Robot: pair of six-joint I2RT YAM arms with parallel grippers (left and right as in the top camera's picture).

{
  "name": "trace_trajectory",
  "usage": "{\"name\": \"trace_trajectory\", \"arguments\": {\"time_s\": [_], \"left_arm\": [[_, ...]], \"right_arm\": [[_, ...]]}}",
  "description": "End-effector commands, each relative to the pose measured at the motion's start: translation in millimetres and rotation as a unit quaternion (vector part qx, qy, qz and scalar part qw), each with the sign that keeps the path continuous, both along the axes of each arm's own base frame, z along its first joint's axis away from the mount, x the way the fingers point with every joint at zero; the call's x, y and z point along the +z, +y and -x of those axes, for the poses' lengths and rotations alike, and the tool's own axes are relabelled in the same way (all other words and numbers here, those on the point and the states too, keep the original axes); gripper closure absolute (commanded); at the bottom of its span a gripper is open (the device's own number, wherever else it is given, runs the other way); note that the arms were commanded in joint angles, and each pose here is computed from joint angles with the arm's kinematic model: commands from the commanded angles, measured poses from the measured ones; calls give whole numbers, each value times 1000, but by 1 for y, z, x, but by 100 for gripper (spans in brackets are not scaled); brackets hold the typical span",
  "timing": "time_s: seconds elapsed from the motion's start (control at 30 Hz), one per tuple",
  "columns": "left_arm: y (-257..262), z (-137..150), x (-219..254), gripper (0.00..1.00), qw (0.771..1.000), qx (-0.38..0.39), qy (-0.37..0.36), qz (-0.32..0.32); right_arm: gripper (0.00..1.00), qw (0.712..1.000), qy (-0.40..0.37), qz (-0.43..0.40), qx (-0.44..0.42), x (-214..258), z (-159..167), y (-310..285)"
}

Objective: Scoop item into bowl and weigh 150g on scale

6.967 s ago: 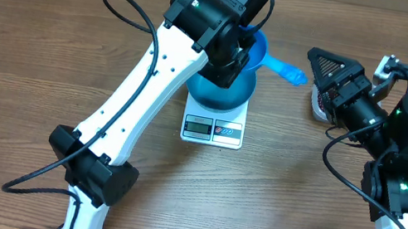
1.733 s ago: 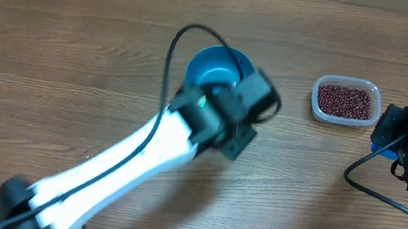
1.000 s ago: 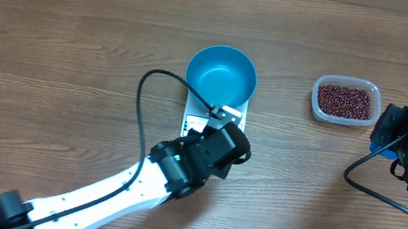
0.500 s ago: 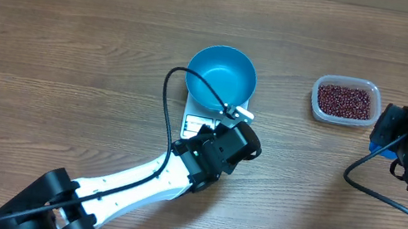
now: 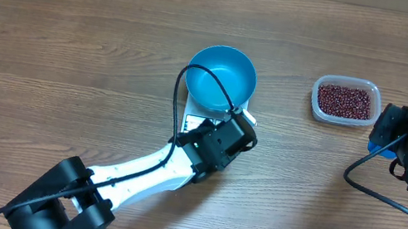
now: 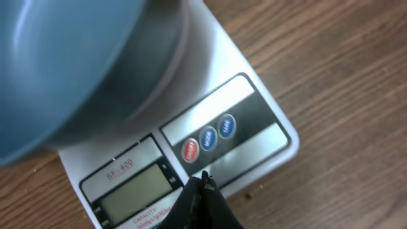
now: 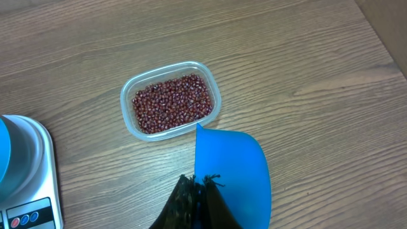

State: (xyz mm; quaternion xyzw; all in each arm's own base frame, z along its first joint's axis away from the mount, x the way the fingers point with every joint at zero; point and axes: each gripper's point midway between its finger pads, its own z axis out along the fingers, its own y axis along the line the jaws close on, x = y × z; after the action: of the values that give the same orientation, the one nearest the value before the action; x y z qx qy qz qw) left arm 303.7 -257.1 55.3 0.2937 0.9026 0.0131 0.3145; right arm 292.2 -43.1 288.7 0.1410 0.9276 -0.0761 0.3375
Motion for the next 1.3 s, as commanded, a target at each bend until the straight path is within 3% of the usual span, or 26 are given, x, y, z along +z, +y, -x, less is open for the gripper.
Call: {"name": "trace_trajectory", "arguments": {"time_s": [0.0,0.63,1.27], "left_arm": [[3,-5,-7,96,1000,9,9,17],[-2,-8,-38,95,1000,-3,27,6],[4,-14,-37,96,1000,14,11,-5]], "right_arm": [[96,1000,-20,0,-1,13,-1,-1],[96,1000,-17,0,-1,12,0,-1],[96,1000,-16,-3,2,11,0,1]]}}
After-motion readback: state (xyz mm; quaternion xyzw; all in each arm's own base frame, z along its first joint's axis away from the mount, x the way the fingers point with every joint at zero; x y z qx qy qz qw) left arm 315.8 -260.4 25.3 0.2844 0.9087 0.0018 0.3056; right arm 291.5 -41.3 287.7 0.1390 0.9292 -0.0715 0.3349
